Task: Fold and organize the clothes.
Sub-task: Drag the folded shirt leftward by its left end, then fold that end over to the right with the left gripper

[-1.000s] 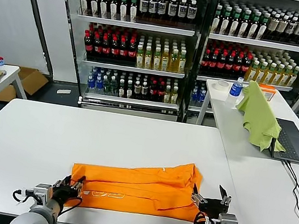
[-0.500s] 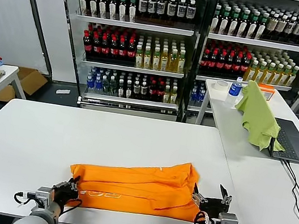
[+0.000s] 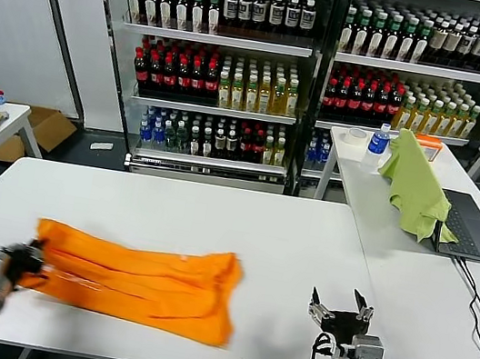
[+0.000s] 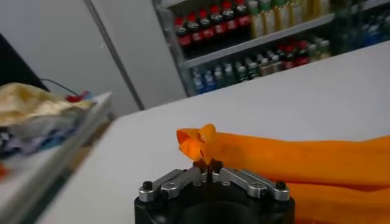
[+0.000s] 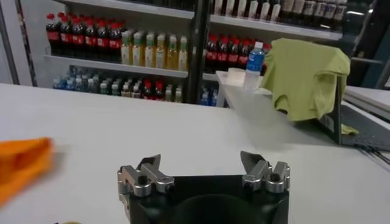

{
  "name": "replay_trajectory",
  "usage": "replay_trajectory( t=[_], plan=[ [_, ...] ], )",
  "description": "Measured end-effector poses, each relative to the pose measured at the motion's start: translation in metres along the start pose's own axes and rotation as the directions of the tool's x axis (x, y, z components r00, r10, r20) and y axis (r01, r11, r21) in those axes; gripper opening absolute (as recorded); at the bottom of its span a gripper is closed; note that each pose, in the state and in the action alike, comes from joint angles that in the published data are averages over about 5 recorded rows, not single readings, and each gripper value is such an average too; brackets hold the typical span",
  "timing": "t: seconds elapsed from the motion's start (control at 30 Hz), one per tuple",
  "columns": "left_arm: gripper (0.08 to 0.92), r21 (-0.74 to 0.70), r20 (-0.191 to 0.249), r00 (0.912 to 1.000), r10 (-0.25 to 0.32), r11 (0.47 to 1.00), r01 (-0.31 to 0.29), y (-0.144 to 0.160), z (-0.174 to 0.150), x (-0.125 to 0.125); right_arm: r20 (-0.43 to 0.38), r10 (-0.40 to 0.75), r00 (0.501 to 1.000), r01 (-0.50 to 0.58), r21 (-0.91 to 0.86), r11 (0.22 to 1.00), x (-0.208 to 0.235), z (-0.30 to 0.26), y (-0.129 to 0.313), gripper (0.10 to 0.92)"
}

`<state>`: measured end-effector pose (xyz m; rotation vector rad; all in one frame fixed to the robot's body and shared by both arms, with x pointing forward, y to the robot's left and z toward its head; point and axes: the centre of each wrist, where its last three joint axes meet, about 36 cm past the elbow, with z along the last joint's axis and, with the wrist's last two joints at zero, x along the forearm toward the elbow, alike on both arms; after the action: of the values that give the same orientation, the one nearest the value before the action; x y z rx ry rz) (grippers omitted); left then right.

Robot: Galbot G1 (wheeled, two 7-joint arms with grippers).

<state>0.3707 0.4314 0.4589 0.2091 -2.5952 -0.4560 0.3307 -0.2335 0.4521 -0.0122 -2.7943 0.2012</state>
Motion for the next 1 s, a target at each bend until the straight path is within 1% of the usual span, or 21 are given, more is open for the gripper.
replay_trajectory(
  t=[0.1, 0.2, 0.3, 0.37, 0.43, 0.53, 0.67, 0.83, 1.0],
  plan=[
    [0.092, -0.024, -0.005, 0.9990, -0.045, 0.999, 0.045, 0.032, -0.006, -0.003, 0.003, 0.000, 1.000, 0.000, 0.001, 1.000, -0.001, -0.002, 0.000, 0.823],
    [0.092, -0.025, -0.005, 0.9983, -0.058, 0.998, 0.057, 0.044, -0.010, -0.001, 0.004, -0.001, 1.000, 0.001, 0.004, 1.000, -0.001, -0.004, 0.001, 0.823],
    [0.092, -0.014, 0.004, 0.9996, -0.028, 1.000, 0.028, 0.035, -0.014, 0.006, 0.005, 0.002, 1.000, -0.002, 0.008, 1.000, -0.001, -0.004, -0.001, 0.823],
    [0.092, -0.003, 0.017, 0.9998, 0.009, 1.000, -0.009, 0.021, -0.017, 0.013, 0.004, 0.006, 1.000, -0.006, 0.010, 1.000, 0.000, -0.004, -0.002, 0.823],
    [0.092, 0.010, 0.034, 0.9980, 0.053, 0.999, -0.053, 0.005, -0.022, 0.020, 0.003, 0.011, 1.000, -0.011, 0.011, 1.000, 0.000, -0.004, -0.003, 0.823],
    [0.092, 0.028, 0.055, 0.9916, 0.117, 0.993, -0.118, -0.019, -0.028, 0.029, 0.002, 0.015, 1.000, -0.015, 0.010, 1.000, 0.002, -0.004, -0.004, 0.823],
    [0.092, 0.054, 0.071, 0.9801, 0.186, 0.980, -0.190, -0.045, -0.034, 0.036, 0.002, 0.022, 1.000, -0.022, 0.008, 1.000, 0.003, -0.003, -0.004, 0.823],
    [0.092, 0.083, 0.084, 0.9640, 0.252, 0.962, -0.259, -0.071, -0.038, 0.042, 0.001, 0.030, 1.000, -0.030, 0.008, 1.000, 0.004, -0.002, -0.006, 0.823],
    [0.092, 0.104, 0.088, 0.9492, 0.302, 0.945, -0.310, -0.091, -0.040, 0.043, 0.002, 0.033, 0.999, -0.033, 0.008, 0.999, 0.004, -0.002, -0.006, 0.823]
  ],
)
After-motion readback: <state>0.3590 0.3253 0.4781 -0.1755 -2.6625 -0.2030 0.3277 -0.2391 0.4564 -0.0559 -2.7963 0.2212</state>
